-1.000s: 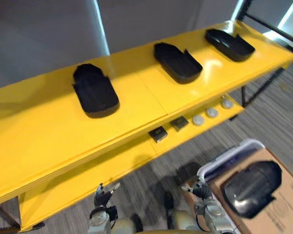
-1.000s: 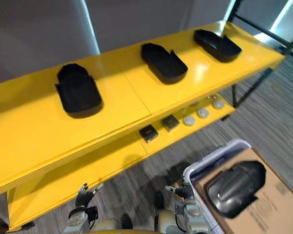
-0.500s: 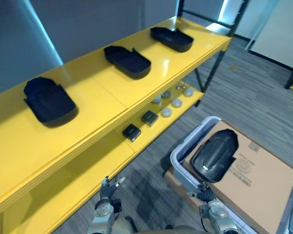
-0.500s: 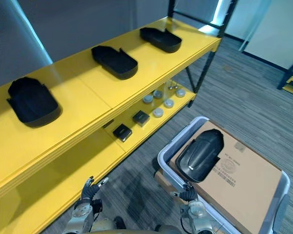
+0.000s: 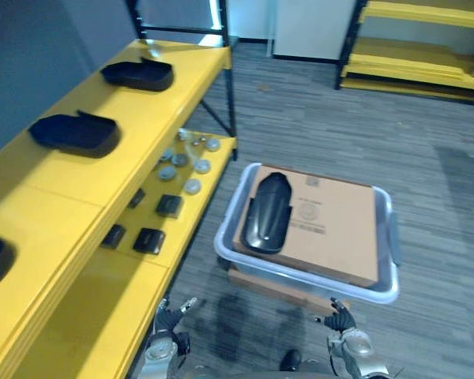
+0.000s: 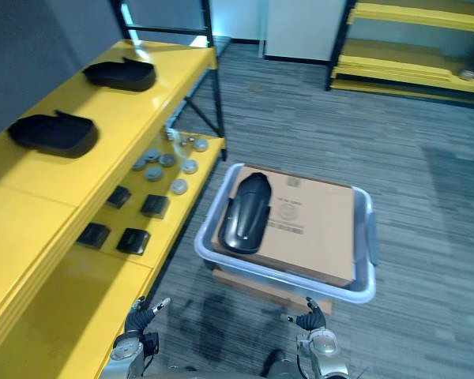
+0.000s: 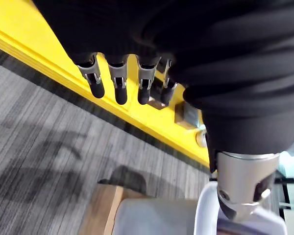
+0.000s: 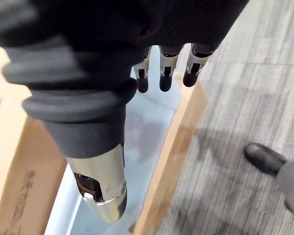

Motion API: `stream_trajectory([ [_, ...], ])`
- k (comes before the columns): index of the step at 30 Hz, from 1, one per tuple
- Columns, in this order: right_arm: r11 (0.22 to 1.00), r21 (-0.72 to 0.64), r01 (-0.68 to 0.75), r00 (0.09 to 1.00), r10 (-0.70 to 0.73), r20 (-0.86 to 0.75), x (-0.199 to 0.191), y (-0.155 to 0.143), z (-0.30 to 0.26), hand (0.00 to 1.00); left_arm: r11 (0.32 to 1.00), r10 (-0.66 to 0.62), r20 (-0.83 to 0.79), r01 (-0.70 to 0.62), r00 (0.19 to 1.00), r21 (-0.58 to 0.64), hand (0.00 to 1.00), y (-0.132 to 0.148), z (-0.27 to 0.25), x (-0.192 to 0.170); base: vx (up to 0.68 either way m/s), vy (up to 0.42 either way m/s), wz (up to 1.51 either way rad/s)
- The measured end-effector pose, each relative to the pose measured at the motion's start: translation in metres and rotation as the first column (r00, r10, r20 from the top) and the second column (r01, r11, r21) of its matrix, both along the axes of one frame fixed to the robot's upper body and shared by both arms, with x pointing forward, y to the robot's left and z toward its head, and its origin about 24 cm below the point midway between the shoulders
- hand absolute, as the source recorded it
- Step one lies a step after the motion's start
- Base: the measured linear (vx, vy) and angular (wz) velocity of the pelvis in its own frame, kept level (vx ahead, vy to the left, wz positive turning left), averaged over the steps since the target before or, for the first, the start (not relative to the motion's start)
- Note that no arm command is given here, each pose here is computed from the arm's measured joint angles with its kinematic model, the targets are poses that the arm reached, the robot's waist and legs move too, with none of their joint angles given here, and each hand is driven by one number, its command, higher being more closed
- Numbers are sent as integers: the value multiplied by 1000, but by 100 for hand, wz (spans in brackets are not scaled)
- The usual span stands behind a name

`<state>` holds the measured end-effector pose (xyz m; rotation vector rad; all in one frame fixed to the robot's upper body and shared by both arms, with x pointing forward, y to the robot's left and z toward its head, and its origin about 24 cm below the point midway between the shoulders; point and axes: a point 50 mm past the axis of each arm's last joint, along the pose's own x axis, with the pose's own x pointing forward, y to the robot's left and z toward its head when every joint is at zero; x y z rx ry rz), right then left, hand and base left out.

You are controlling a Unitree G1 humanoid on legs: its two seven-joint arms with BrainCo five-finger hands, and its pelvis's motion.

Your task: Walk over and take plastic housings, then place them on the shelf

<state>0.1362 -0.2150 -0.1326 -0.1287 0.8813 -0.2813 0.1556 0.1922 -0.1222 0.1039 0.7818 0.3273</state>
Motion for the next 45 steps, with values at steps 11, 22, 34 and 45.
stream_trajectory([
  [11,990,35,136,991,-136,2,-12,-6,-2,0,1000,1,-24,-1,1000,3,0,2,-3,-9,55,68,-40],
  [22,944,30,328,939,-329,95,-9,-34,10,0,998,52,-99,-49,994,36,0,21,-11,-36,95,55,4],
  [34,956,-87,280,701,-142,699,70,-45,143,0,996,92,-158,-89,983,29,0,21,-18,-62,-36,29,10],
  [45,938,-340,-72,671,297,679,147,28,166,0,1000,17,-125,-15,992,16,0,13,-16,-52,-59,-6,29],
])
